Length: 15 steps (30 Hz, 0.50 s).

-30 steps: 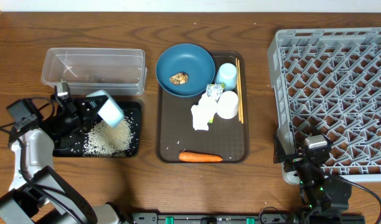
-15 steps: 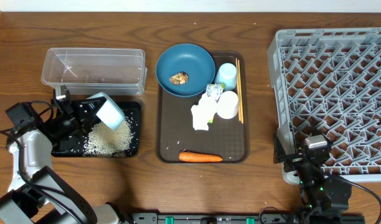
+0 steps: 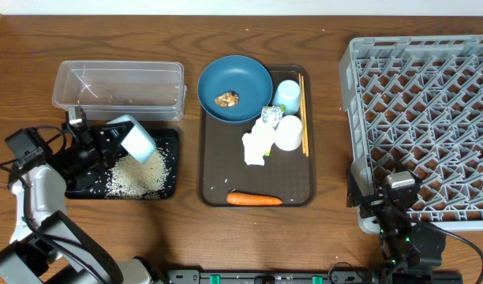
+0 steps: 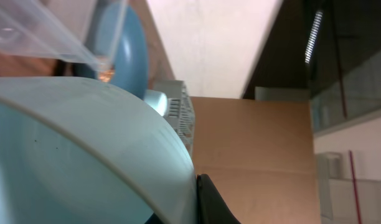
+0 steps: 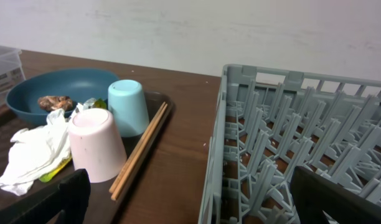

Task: Sort waste into correct bins and load items into the dishwasher rack
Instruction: 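Tilt the bowl with the left gripper to pour rice onto the black tray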

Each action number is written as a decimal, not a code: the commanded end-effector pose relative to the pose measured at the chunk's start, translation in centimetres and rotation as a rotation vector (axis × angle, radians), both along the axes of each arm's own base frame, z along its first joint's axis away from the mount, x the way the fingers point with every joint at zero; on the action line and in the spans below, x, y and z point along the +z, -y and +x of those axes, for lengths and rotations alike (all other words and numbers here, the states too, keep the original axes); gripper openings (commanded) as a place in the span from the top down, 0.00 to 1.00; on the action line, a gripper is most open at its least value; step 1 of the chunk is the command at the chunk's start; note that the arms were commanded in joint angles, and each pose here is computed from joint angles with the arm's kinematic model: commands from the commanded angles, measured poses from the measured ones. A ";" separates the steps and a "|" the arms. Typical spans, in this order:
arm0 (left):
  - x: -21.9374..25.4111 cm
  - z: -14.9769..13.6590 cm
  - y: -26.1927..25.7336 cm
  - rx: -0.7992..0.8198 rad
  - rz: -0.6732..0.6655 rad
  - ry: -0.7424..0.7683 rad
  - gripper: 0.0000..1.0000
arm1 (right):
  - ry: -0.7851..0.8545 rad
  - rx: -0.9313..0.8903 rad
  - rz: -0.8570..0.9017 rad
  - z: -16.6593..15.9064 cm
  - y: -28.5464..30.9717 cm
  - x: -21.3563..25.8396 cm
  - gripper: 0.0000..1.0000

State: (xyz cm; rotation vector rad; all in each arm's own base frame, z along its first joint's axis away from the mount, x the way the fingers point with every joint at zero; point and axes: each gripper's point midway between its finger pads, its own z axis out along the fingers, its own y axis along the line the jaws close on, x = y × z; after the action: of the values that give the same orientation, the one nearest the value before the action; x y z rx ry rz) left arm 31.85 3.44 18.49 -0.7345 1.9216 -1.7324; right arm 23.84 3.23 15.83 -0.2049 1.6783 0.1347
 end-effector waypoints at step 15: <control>-0.4 -1.0 1.1 -0.010 0.009 -0.059 0.94 | 0.002 0.002 -0.012 0.0 0.0 -0.1 0.01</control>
State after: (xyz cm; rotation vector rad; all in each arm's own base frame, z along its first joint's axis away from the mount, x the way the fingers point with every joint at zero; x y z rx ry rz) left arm 31.17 2.65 17.47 -0.8275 1.9738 -1.7417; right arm 23.83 3.24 15.83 -0.2052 1.6783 0.1350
